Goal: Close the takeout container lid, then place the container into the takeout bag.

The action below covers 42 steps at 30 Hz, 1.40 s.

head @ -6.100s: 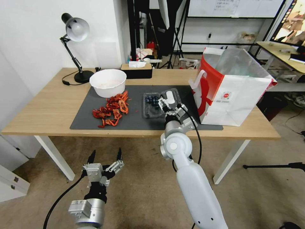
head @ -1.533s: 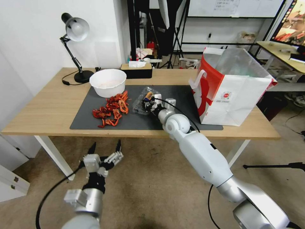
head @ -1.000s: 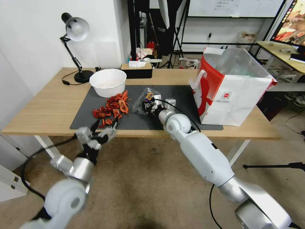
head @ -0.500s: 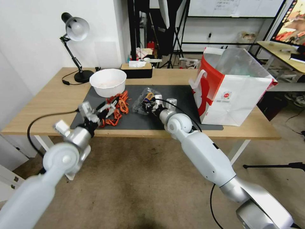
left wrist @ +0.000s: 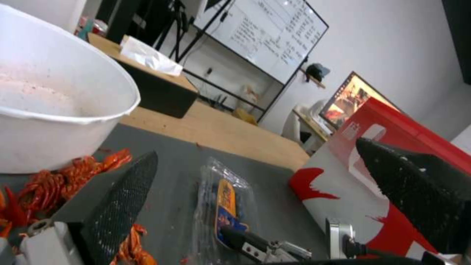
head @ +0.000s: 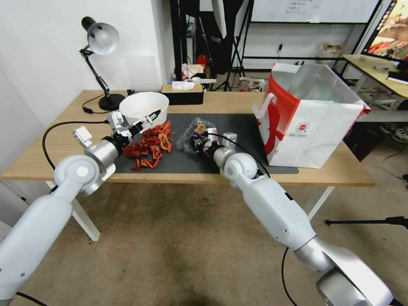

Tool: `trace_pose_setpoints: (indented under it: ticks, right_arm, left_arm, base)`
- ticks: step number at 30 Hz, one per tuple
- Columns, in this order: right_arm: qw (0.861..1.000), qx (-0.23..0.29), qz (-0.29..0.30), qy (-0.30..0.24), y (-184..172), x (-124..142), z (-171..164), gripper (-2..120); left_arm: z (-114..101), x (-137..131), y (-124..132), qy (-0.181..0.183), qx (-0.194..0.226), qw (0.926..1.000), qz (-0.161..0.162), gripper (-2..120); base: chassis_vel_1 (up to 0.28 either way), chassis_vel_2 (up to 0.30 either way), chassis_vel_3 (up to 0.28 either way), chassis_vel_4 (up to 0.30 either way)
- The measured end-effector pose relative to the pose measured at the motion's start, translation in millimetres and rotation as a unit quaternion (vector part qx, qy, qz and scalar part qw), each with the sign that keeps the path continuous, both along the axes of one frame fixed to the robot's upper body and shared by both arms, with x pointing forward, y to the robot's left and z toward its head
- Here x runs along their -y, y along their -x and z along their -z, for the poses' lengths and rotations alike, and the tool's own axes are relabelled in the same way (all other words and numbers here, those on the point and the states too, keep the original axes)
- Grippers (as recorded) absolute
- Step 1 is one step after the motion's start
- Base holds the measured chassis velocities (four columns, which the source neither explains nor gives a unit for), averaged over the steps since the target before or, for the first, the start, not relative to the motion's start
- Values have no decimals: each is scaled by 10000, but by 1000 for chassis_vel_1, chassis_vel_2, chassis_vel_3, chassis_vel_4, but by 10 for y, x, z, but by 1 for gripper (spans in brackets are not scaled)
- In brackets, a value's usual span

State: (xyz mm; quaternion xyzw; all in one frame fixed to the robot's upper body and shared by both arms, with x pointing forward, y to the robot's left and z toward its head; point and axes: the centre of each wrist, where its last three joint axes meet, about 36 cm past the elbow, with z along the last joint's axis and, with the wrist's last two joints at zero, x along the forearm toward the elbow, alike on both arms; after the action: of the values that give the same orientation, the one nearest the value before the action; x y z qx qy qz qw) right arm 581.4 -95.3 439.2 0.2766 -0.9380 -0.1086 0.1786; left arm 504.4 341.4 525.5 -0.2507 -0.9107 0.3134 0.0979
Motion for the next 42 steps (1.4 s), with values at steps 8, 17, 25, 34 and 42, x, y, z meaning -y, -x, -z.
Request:
trace_pose_setpoints:
  ticks: [8, 17, 25, 34, 42]
  right_arm:
    - [10000, 2, -93, -7, -9, -92, -15, 0]
    - [9999, -9, -146, -5, 4, -139, -12, 0]
    - [9999, -28, -150, -3, 32, -139, 8, 0]
    - [9999, -46, -160, 11, 56, -121, 20, 0]
    - [9998, -59, -180, 10, 68, -128, 35, 0]
  left_arm:
    - [-10, -56, -227, -83, -153, 9989, 436, 100]
    - [90, 16, -528, -346, -423, 9968, 581, 100]
    - [211, 217, -788, -500, -590, 9948, 657, 100]
    - [301, 353, -991, -689, -659, 9935, 624, 100]
    - [303, 430, -1096, -868, -641, 9919, 676, 100]
  base:
    - [0, 0, 0, 0]
    - [0, 0, 0, 0]
    - [0, 0, 0, 0]
    - [0, 0, 0, 0]
    - [0, 0, 0, 0]
